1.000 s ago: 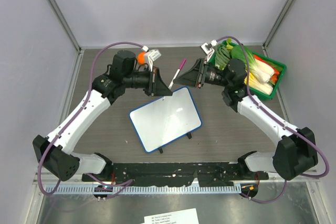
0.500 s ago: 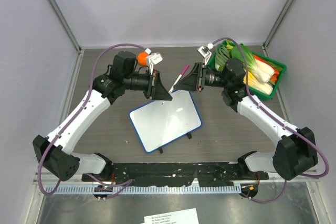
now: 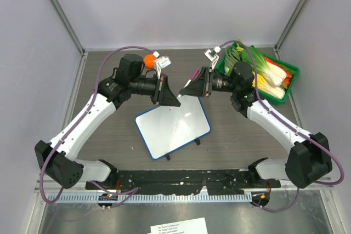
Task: Write a sentence on the whiteboard
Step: Pick up the whiteboard marker at the center of the board.
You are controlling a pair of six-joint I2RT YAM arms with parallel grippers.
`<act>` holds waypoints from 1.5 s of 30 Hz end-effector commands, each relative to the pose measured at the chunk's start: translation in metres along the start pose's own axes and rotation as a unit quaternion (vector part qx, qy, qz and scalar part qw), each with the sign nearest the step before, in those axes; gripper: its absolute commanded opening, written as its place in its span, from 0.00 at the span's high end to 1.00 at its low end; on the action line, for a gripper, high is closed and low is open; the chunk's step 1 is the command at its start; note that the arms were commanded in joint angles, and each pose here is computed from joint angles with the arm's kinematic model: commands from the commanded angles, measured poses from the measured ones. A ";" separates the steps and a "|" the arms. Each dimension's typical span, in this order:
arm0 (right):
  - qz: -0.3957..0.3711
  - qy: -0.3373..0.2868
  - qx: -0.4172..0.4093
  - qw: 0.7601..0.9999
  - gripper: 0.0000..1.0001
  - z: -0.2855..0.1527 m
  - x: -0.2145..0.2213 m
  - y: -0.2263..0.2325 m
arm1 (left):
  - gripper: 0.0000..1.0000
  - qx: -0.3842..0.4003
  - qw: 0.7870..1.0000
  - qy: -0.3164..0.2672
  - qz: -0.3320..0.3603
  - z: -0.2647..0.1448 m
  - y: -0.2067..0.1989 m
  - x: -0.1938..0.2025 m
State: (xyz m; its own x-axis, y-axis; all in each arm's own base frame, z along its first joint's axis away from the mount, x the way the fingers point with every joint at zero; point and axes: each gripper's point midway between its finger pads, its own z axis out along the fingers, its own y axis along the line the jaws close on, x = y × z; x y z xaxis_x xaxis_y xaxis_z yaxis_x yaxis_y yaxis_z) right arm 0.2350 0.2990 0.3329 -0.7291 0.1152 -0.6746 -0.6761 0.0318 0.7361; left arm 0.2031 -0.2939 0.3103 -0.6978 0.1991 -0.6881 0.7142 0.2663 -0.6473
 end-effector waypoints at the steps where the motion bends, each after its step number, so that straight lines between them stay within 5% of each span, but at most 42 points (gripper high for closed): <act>1: -0.029 -0.012 -0.021 0.999 0.57 0.006 -0.007 0.014 | 1.00 0.019 1.000 -0.005 0.014 0.000 -0.011 -0.006; 20: -0.029 0.020 -0.014 0.999 0.74 0.001 0.013 0.011 | 1.00 0.011 1.000 0.014 0.025 -0.003 -0.007 0.005; 27: -0.031 0.024 -0.016 0.999 0.99 0.001 0.013 0.012 | 1.00 0.006 0.999 0.021 0.024 -0.004 -0.005 0.009; 33: -0.032 0.026 -0.013 0.999 0.99 0.000 0.015 0.011 | 1.00 -0.014 0.999 0.018 0.029 -0.006 0.000 0.009; 35: -0.033 0.025 -0.008 0.999 0.99 0.000 0.015 0.010 | 0.87 -0.027 0.999 0.011 0.035 -0.008 0.002 0.007; 40: -0.048 0.016 0.044 0.998 0.99 -0.003 0.013 -0.005 | 0.28 -0.104 0.993 -0.028 0.041 -0.018 0.021 -0.001; 45: -0.043 -0.010 0.128 0.991 0.99 -0.015 0.011 -0.032 | 0.11 -0.193 0.979 -0.072 0.005 -0.039 0.036 -0.005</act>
State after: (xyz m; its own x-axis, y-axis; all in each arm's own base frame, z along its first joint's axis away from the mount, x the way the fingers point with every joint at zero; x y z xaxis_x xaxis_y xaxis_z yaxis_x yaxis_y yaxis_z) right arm 0.2338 0.2975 0.3016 -0.7218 0.0720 -0.6883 -0.6724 0.1625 0.7222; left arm 0.2174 -0.2708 0.2918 -0.6659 0.1836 -0.7231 0.7074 0.4634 -0.5337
